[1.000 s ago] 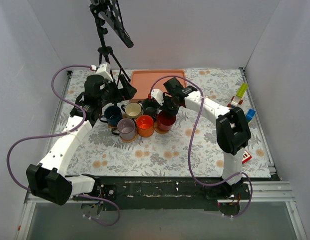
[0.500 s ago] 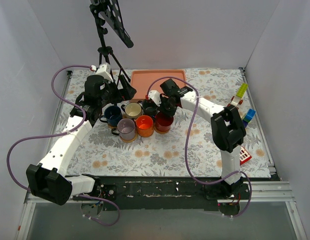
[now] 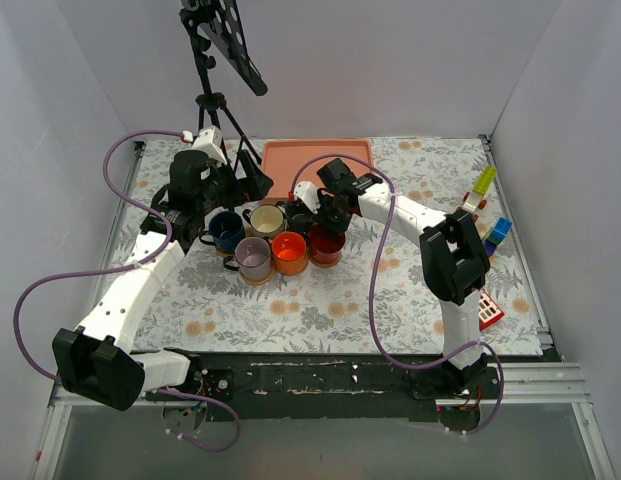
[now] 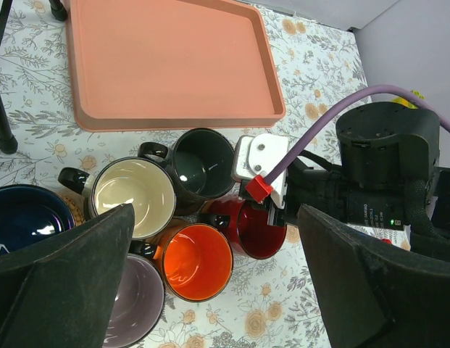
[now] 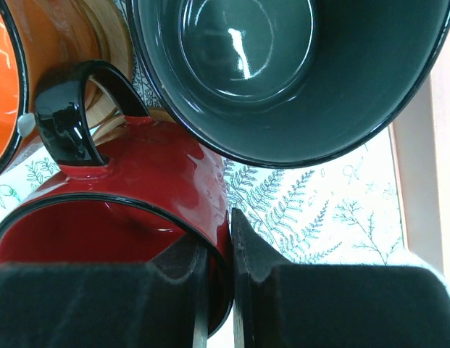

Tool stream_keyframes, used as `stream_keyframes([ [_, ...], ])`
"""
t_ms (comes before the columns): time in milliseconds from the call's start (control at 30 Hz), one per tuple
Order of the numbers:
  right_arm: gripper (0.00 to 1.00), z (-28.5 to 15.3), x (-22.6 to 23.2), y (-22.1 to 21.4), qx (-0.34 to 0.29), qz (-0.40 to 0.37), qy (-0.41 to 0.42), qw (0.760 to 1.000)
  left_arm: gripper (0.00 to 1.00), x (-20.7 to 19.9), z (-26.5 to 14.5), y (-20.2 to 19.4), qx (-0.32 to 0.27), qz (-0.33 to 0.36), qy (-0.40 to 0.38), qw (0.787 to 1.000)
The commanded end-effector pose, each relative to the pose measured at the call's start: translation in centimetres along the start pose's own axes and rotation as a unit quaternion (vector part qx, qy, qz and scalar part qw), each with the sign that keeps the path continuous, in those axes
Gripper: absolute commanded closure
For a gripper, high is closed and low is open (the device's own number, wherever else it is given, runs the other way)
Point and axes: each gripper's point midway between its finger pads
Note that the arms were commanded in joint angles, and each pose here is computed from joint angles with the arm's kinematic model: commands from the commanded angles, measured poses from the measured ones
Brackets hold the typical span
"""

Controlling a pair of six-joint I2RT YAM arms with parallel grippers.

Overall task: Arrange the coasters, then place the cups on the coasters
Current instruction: Place the cup on the coaster.

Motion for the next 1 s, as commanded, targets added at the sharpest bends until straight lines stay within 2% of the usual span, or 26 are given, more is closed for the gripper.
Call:
stream_keyframes([
  [0,0.99,-0.94,-0.66,2.60,-0.031,-0.003,-0.014,0.999,0.04,0.11,-1.01,0.86,-0.017,0.010,0.005,1.000],
  [500,0.98,-0.68,-1.14,1.96,-0.012,-0.003,-0.034,0.999,0.04,0.16,-1.03,0.79,-0.016,0.009,0.005,1.000],
  [700,0.81,-0.49,-1.06,1.67,-0.004,0.001,-0.033,0.999,0.04,0.17,-0.96,0.72,-0.015,0.008,0.005,1.000],
  [967,0.68,-0.65,-1.53,1.89,-0.006,0.004,-0.045,0.999,0.04,0.09,-1.06,0.71,-0.016,0.007,0.003,1.000],
])
Point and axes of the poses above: each gripper's point midway between its finger pads, its own z axis out along the fingers, its own x axis along the line the jaws close on, y = z × x, and after that the axes turned 4 degrees about z, right-handed
